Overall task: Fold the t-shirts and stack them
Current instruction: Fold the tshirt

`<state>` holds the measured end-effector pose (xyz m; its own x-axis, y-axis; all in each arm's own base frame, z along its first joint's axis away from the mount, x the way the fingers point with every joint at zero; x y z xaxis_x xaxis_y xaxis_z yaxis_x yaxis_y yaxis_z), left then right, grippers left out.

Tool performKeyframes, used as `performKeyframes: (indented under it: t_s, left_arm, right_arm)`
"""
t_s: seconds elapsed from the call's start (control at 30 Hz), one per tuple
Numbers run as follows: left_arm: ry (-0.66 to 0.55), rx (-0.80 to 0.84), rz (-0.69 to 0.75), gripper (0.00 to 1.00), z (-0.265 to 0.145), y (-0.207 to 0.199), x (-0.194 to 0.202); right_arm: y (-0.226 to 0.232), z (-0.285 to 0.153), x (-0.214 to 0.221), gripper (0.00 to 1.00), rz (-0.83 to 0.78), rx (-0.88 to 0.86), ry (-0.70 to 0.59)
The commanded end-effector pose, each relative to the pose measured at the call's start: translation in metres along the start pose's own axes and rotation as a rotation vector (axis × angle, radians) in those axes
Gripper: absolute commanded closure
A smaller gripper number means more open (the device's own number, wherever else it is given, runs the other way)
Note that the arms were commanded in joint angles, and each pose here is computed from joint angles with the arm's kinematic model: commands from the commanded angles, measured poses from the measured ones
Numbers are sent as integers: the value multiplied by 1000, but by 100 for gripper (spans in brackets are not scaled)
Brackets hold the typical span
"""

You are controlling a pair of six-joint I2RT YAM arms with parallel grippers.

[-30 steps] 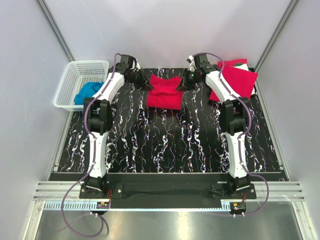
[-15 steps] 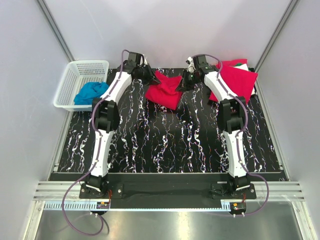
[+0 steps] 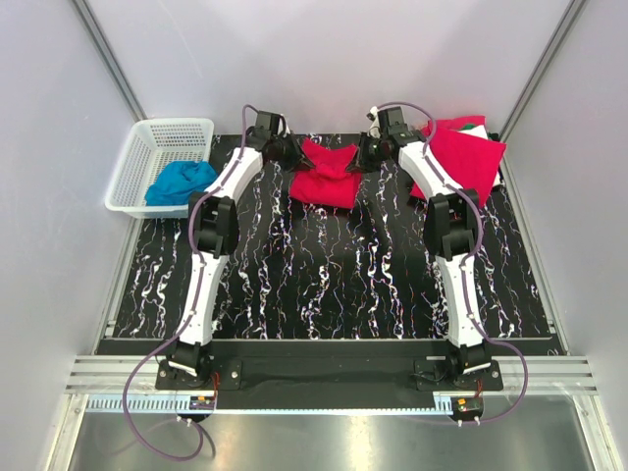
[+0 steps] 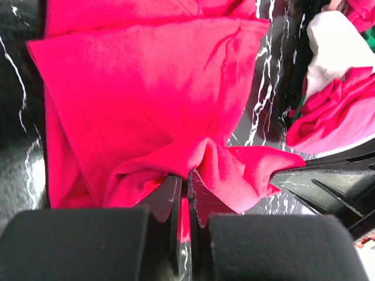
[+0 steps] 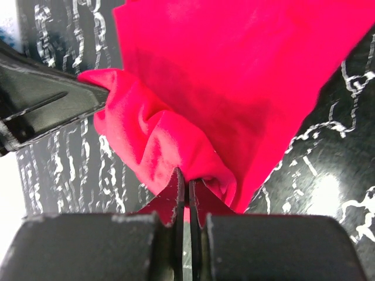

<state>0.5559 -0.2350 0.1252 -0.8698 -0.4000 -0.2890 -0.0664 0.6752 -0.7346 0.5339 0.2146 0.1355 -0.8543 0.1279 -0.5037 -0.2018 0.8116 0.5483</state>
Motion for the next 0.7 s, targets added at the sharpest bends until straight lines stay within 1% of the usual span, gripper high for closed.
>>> performKeyframes:
  t_s: [0.0, 0.23, 0.43, 0.67]
  left_arm:
    - [-104, 58, 39, 100, 3, -13, -24]
    - [-139, 63, 39, 100, 11, -5, -32]
    - [-137, 49, 31, 100, 23, 8, -31]
    - [-173, 60, 40, 100, 25, 9, -39]
  right_arm:
    - [-5, 7, -16, 100, -13, 24, -85]
    - [-16, 23, -17, 100, -10, 47, -106]
    - [-25, 33, -17, 100, -11, 70, -118]
    - [-26, 37, -24, 100, -27, 68, -152]
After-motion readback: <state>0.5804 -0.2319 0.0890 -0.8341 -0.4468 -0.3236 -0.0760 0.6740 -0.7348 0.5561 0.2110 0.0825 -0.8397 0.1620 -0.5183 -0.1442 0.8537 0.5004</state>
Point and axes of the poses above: each gripper's point midway between its finger pads, its own z axis out along the fingers, its own y axis along the line the jaws close on, x = y × z, the point moved 5 cm from there along -z, back along the fingers, and after that the axes turned 3 degrees about -z, right-handed, at the moved point
